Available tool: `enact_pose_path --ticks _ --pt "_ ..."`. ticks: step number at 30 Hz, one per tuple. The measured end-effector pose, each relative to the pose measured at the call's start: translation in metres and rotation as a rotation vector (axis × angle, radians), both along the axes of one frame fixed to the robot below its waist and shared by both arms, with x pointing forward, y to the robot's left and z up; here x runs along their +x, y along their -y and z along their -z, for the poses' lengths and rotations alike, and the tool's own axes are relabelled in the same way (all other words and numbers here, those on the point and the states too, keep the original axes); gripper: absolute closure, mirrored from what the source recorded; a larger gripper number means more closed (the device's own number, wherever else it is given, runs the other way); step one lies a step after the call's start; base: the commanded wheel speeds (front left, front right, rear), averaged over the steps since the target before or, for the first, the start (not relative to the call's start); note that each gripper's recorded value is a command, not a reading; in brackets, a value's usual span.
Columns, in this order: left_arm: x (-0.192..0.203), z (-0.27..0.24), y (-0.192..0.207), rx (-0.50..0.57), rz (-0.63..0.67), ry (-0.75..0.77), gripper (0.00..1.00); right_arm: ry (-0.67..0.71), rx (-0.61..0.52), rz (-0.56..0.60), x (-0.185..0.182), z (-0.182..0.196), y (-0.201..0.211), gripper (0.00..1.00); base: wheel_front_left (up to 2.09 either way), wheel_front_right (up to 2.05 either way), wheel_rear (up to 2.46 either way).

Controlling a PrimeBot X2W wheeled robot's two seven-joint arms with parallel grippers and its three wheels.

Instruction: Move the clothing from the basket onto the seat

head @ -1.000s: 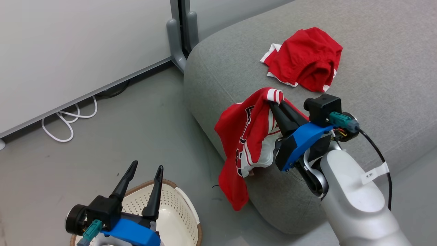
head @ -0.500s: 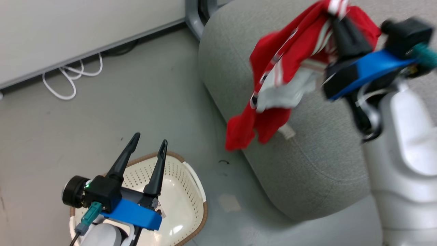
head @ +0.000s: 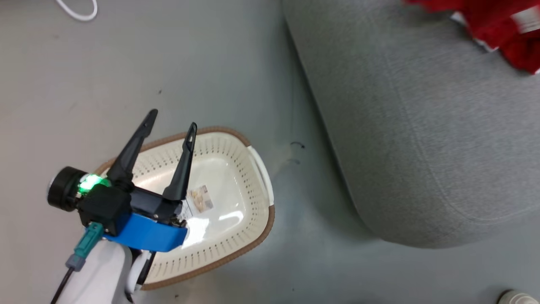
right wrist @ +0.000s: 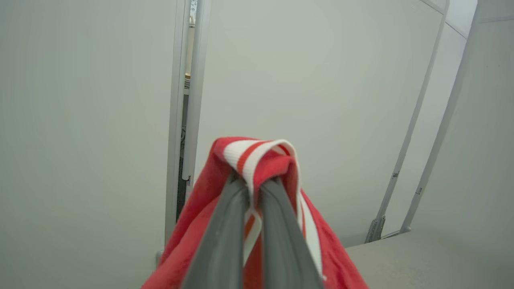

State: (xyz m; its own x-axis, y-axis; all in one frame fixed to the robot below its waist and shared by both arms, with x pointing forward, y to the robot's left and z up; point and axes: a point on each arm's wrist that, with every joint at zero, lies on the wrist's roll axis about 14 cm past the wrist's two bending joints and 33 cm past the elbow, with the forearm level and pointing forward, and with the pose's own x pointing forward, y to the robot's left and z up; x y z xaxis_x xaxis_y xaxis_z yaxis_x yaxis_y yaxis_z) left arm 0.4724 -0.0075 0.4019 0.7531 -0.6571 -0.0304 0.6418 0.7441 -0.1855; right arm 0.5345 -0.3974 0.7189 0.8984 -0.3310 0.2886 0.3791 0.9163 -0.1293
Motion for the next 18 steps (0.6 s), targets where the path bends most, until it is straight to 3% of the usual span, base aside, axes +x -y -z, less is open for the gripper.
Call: enact_pose_path --ticks 3,6,12,15,18 --pt "0.008 0.012 -0.010 0.007 -0.020 -0.006 0.00 0.036 -0.014 0.051 0.009 -0.010 0.020 1.00 0.00 0.00 0.00" --pt "0.015 0.025 -0.017 0.016 -0.033 -0.011 0.00 0.013 0.002 0.101 0.021 0.009 0.038 1.00 0.00 0.00 0.00" --pt "0.023 0.049 -0.024 0.029 -0.037 -0.028 0.00 -0.195 0.075 0.198 0.037 0.115 0.069 1.00 0.00 0.00 0.00" --pt "0.025 0.056 -0.027 0.031 -0.046 -0.036 0.00 -0.362 0.130 0.228 0.030 0.190 0.077 1.00 0.00 0.00 0.00" --pt "0.025 0.061 -0.033 0.042 -0.056 -0.046 0.00 -0.433 0.178 0.250 0.021 0.230 0.081 1.00 0.00 0.00 0.00"
